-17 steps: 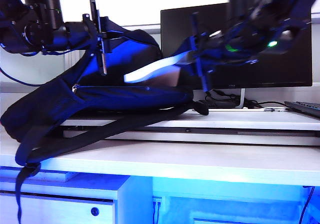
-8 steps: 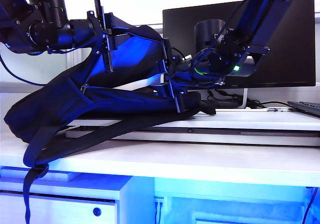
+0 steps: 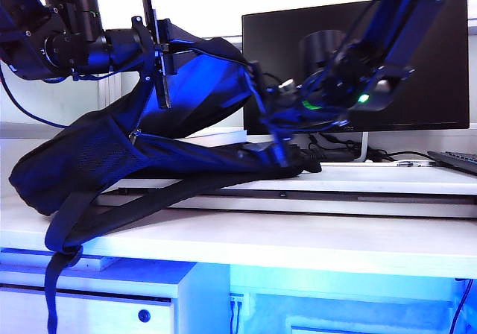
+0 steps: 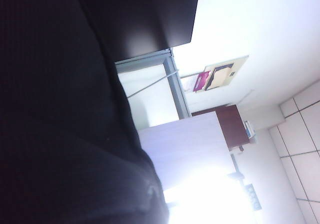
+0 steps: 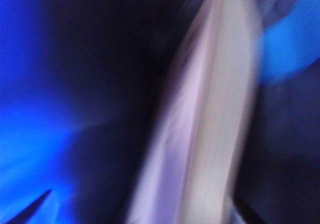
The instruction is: Pick up the book on the desk and put it into the open backpack.
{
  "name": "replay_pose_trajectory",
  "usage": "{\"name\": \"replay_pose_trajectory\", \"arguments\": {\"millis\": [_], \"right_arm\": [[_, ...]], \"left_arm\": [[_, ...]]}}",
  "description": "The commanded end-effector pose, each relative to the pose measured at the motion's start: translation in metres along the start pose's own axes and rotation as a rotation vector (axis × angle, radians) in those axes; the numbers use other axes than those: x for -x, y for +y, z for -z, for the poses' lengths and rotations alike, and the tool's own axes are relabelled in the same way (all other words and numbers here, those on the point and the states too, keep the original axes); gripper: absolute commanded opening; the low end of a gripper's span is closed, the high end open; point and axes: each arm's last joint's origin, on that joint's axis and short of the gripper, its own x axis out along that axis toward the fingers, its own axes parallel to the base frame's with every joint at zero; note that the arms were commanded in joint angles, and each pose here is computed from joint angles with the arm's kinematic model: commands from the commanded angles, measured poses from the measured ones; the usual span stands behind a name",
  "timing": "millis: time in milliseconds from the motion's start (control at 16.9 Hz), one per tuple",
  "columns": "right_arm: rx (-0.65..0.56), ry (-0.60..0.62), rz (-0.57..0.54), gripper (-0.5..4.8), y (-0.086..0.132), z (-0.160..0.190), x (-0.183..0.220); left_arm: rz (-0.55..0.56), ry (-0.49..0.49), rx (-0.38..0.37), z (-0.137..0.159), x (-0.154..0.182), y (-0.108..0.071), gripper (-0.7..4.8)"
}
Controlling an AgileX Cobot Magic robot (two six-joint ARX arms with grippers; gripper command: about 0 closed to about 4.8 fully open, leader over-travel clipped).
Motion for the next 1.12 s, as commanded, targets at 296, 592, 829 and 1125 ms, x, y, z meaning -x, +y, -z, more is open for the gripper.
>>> {"name": "replay_pose_trajectory", "arguments": {"millis": [296,592,829,1125], "right_arm": [[0.446,-0.062,0.275,4.39,0.036,-0.067,0.068],[0.728,-0.055,0.513,4.27,0.080,-0.073,0.112],[0.733,-0.084,0.506,4.27,0.093,-0.079,0.125],[0.724,-0.081,0.502,4.26,0.094,-0.079,0.126]], "left_arm": [[0.089,0.109,-0.169,0.007,-0.006,-0.021,-0.06],[0.024,0.219,-0.279,0.009,-0.006,-0.008,1.91],[-0.008,0.322,-0.340,0.013,-0.005,0.002,3.14],[-0.137,0.472,-0.059,0.022,0.003,0.027,3.15]]}}
